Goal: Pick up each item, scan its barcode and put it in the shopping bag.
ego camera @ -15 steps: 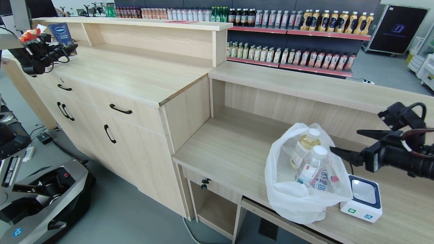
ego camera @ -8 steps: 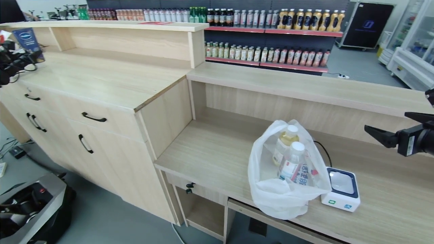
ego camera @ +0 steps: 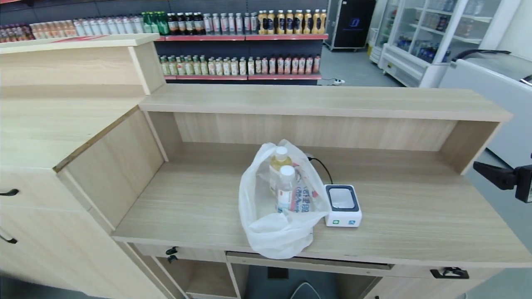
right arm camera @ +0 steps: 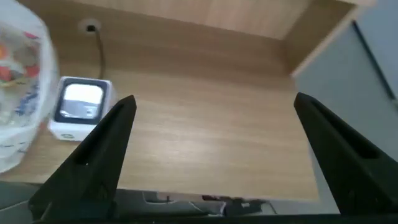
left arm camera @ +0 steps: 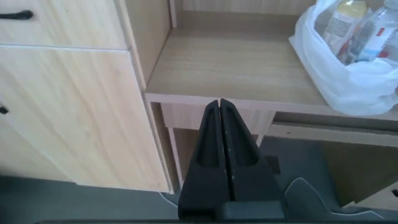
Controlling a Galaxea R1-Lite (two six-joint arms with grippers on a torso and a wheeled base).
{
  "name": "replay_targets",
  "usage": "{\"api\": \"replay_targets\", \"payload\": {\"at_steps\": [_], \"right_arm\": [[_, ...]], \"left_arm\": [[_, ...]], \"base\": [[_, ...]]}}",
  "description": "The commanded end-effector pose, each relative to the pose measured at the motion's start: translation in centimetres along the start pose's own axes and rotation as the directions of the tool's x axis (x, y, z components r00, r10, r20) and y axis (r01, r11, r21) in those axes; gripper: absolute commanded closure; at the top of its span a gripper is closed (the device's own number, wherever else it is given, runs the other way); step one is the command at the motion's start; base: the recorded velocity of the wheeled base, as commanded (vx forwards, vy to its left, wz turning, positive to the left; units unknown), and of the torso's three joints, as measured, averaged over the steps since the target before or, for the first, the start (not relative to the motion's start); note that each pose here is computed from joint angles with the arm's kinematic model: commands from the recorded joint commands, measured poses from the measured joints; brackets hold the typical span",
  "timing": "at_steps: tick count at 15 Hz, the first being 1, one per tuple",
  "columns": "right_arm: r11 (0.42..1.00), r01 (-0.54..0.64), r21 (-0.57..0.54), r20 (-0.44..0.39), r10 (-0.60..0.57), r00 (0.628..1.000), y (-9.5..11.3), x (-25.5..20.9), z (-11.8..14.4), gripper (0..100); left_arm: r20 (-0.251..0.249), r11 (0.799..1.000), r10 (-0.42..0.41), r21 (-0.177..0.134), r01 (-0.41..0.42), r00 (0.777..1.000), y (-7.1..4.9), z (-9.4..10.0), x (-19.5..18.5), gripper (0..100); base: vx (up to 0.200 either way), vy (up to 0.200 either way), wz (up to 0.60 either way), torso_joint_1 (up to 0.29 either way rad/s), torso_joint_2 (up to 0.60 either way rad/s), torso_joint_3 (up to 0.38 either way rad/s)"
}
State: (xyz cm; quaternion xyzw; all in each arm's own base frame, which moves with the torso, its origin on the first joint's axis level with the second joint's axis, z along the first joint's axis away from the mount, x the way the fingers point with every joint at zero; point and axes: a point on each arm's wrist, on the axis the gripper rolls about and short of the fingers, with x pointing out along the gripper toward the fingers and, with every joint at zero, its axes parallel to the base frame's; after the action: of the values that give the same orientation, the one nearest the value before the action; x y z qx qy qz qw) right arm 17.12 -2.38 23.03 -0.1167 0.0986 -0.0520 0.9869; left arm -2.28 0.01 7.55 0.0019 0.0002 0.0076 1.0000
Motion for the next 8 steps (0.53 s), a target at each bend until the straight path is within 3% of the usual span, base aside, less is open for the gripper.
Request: {"api": "replay_targets", "payload": {"at_steps": [1,3,4,8], "right_arm": [[0.997,0.05,0.051,0.032,-0.051,0.998,-0.1,-1.7,0.1,0],[0.992,0.045,0.115,0.035,-0.049,0.998,0.0,-2.2,-0.5,0],[0.977,0.043,0.207,0.047,-0.054,0.997,0.5,-4.5,-2.1,0],[0.979,-0.01,0.202,0.141,-0.019,0.99,2.7,-11.7,-9.5,0]], "left_arm": [[0.0,1.0,0.0,-0.001,0.0,1.0,0.0,0.0,0.0,100],[0.0,1.0,0.0,-0.001,0.0,1.0,0.0,0.0,0.0,100],[0.0,1.0,0.0,0.001,0.0,1.0,0.0,0.0,0.0,100],[0.0,1.0,0.0,0.001,0.0,1.0,0.0,0.0,0.0,100]], "base": [[0.0,0.0,0.0,0.0,0.0,0.0],[0.0,0.0,0.0,0.0,0.0,0.0],[0.0,0.0,0.0,0.0,0.0,0.0],[0.0,0.0,0.0,0.0,0.0,0.0]]}}
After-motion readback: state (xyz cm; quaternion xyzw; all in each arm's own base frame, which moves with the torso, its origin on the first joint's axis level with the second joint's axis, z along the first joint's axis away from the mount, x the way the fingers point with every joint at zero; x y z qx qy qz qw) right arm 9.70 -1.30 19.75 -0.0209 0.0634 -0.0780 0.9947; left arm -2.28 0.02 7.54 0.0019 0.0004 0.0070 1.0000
